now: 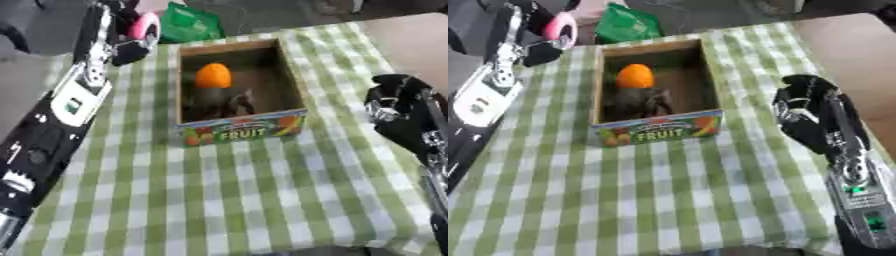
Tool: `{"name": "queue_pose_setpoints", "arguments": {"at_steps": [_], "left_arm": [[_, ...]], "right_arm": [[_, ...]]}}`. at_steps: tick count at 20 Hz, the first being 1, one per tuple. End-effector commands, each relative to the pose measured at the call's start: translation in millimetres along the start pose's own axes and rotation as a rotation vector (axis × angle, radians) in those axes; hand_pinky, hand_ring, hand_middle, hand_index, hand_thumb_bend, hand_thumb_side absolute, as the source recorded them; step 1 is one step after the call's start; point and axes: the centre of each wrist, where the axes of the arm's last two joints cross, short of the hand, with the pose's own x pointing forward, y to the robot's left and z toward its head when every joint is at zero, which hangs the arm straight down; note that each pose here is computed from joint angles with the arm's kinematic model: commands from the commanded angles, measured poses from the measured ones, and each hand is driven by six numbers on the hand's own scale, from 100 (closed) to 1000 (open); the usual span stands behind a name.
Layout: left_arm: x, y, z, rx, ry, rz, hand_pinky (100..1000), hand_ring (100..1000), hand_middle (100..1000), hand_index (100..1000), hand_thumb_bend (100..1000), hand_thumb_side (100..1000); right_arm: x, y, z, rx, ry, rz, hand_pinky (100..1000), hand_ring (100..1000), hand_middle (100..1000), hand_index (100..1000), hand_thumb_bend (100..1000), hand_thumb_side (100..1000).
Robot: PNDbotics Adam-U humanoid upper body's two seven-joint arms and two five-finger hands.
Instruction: Pick up objects on the table and place them in the box.
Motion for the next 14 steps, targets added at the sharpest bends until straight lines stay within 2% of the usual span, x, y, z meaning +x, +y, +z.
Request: {"name": "queue_pose_setpoints", "arguments": {"at_steps": [1, 4, 5, 6, 7, 9, 10, 11, 14], "left_arm": [[20, -8.8, -8, -0.07, -0.094, -0.036, 607, 480, 441, 555, 408, 112], [24, -33.5, -4, -0.176, -0.137, -0.057, 617, 497, 462, 574, 474, 111], [24, -40.5, -2, -0.209, -0.151, -0.065, 624, 514, 479, 590, 555, 104], [24, -47.2, -1, -0.241, -0.164, -0.073, 626, 518, 484, 594, 580, 101], [23, -53.0, 1, -0.271, -0.175, -0.081, 641, 549, 513, 623, 689, 100], [19, -60.0, 4, -0.319, -0.189, -0.098, 665, 601, 566, 667, 811, 105], [17, -61.0, 4, -0.336, -0.195, -0.104, 671, 613, 580, 678, 826, 173], [16, -59.6, 4, -0.347, -0.201, -0.103, 705, 667, 635, 717, 899, 358], [20, -43.8, -1, -0.34, -0.217, -0.067, 755, 735, 716, 759, 997, 499]], "right_arm": [[6, -2.4, -4, 0.006, -0.025, 0.005, 641, 662, 560, 725, 100, 196], [7, -1.5, -4, 0.01, -0.028, 0.002, 642, 662, 560, 725, 100, 196], [7, -1.2, -5, 0.011, -0.029, 0.001, 642, 662, 561, 725, 100, 196], [7, -0.8, -5, 0.013, -0.03, 0.0, 642, 662, 561, 725, 100, 196], [7, -0.5, -5, 0.013, -0.031, -0.002, 642, 662, 561, 725, 100, 196], [7, -0.3, -5, 0.014, -0.031, -0.003, 642, 662, 561, 725, 100, 196], [7, -0.2, -5, 0.013, -0.031, -0.004, 642, 662, 561, 725, 100, 196], [7, -0.2, -5, 0.012, -0.031, -0.004, 642, 662, 561, 725, 100, 196], [7, -0.2, -5, 0.011, -0.029, -0.006, 642, 662, 561, 725, 100, 196]]}}
